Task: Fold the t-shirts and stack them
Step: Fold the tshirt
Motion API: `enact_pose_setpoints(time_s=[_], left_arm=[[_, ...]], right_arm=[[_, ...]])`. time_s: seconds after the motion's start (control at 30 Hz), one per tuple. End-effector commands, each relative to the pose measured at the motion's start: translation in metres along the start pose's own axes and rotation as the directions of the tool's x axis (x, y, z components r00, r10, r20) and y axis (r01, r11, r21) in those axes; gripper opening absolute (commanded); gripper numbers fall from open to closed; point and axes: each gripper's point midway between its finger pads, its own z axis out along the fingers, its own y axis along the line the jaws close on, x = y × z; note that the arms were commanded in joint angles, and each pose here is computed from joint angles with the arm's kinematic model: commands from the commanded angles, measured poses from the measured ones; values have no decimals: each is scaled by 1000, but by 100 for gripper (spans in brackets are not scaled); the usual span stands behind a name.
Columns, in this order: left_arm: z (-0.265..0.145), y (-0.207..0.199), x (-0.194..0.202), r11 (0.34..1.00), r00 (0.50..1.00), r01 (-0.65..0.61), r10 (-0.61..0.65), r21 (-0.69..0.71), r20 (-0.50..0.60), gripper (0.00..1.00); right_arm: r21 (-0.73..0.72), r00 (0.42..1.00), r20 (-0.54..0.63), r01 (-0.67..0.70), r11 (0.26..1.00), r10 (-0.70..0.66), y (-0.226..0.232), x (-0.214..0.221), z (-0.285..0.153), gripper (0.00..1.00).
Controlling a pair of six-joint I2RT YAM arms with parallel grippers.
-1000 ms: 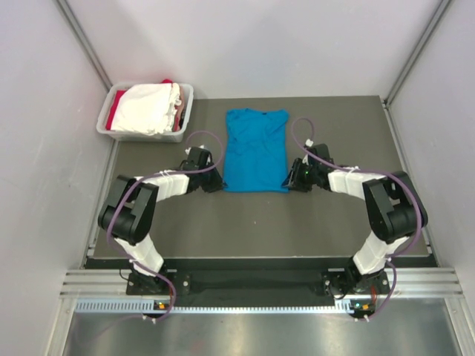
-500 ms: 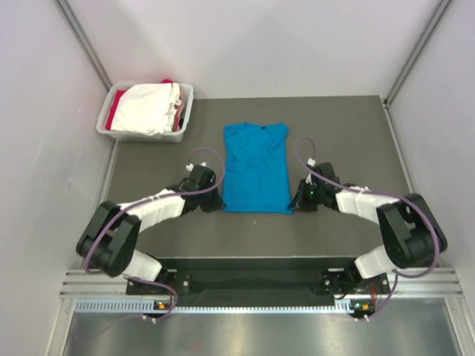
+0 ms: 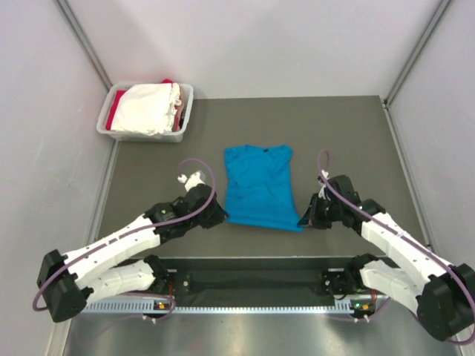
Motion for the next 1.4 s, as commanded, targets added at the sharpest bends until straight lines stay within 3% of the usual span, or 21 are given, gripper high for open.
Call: enact_pose_setpoints(time_s=[0.0, 0.2, 0.43, 1.1, 1.37], left_arm=[[-22, -8, -51, 998, 979, 14, -3, -54, 204, 0], [-18, -38, -96, 999, 946, -23, 35, -39, 323, 0], [4, -55, -144, 1000, 924, -8, 7, 1, 383, 0], [75, -52, -204, 999, 929, -32, 35, -14, 369, 0], [135, -46, -215, 998, 942, -50, 58, -33, 331, 0]], right_arm=[[33, 998, 62, 10, 999, -12, 19, -29, -22, 0], [82, 982, 164, 76, 994, -89, 40, -81, -39, 0], [117, 970, 204, 108, 987, -131, 55, -125, -38, 0], [140, 938, 331, 61, 988, -104, 46, -227, -2, 0], [138, 940, 330, 45, 989, -89, 44, -263, 40, 0]])
